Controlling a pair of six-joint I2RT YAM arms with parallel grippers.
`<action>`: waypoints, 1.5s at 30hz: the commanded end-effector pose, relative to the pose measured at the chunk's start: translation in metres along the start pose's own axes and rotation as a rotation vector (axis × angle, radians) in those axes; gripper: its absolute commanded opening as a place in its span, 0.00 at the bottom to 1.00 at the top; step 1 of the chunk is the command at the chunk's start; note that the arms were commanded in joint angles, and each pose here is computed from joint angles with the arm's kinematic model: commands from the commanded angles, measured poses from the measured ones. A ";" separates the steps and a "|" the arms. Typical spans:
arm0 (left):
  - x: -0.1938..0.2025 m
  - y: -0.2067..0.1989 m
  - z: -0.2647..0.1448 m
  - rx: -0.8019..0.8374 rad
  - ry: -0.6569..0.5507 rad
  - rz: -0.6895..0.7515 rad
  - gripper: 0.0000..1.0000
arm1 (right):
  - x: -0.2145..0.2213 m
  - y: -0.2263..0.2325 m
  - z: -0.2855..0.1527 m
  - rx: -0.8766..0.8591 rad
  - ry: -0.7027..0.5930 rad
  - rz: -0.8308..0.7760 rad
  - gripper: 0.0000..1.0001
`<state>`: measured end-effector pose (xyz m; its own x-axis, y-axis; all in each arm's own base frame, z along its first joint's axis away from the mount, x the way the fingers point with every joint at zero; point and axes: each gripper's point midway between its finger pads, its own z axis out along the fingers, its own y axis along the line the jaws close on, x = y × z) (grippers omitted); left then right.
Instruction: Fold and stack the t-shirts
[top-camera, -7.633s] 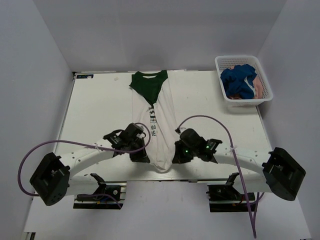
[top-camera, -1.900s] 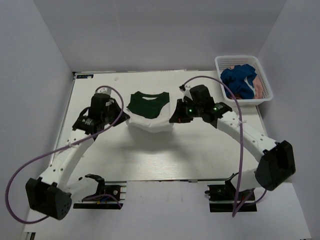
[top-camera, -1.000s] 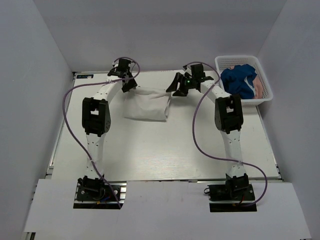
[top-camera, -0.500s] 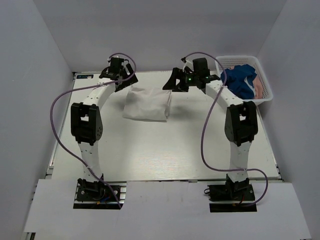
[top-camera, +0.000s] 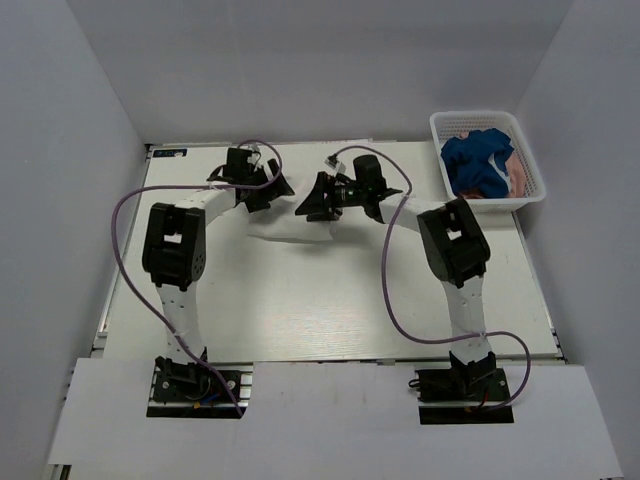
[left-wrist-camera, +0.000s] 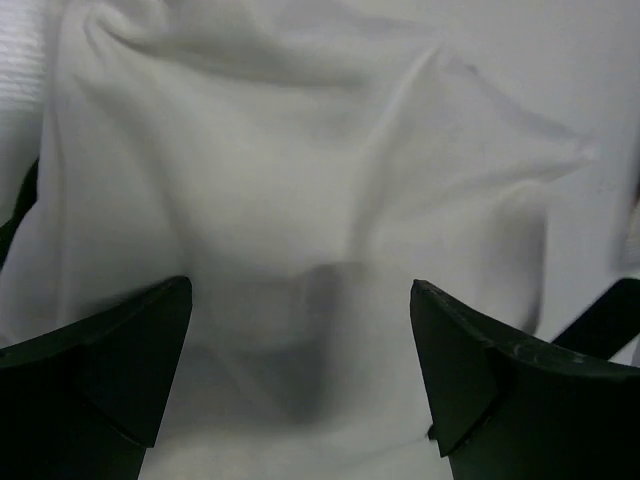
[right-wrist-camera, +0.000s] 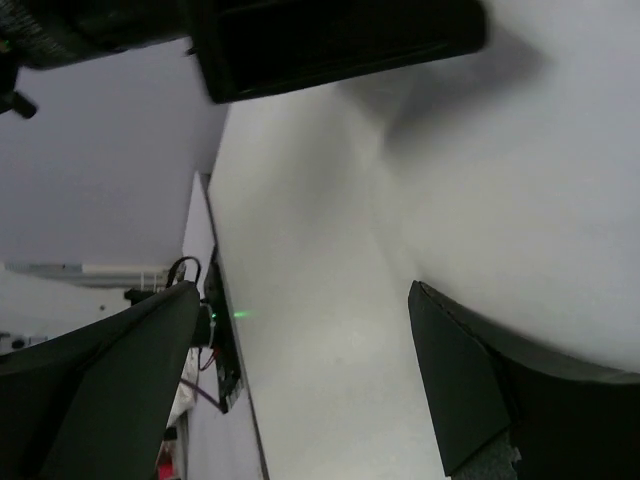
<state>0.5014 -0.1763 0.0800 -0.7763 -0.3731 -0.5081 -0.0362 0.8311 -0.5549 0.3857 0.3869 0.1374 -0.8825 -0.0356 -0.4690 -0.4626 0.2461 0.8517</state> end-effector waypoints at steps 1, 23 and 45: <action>0.025 0.003 0.012 0.051 0.107 -0.026 1.00 | -0.012 -0.044 0.000 0.073 -0.076 0.067 0.91; -0.036 0.028 -0.059 -0.234 -0.116 0.203 1.00 | -0.068 0.057 -0.047 0.175 -0.114 -0.453 0.91; -0.031 0.105 0.018 -0.447 0.092 0.211 0.34 | -0.017 0.059 -0.104 0.358 -0.084 -0.433 0.91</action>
<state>0.5381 -0.0955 0.0299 -0.8260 -0.1732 -0.5365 -0.1311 0.9846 -0.1160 0.3608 0.3114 0.1988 -0.6540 -0.1487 -0.7417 -0.6908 0.5170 0.5055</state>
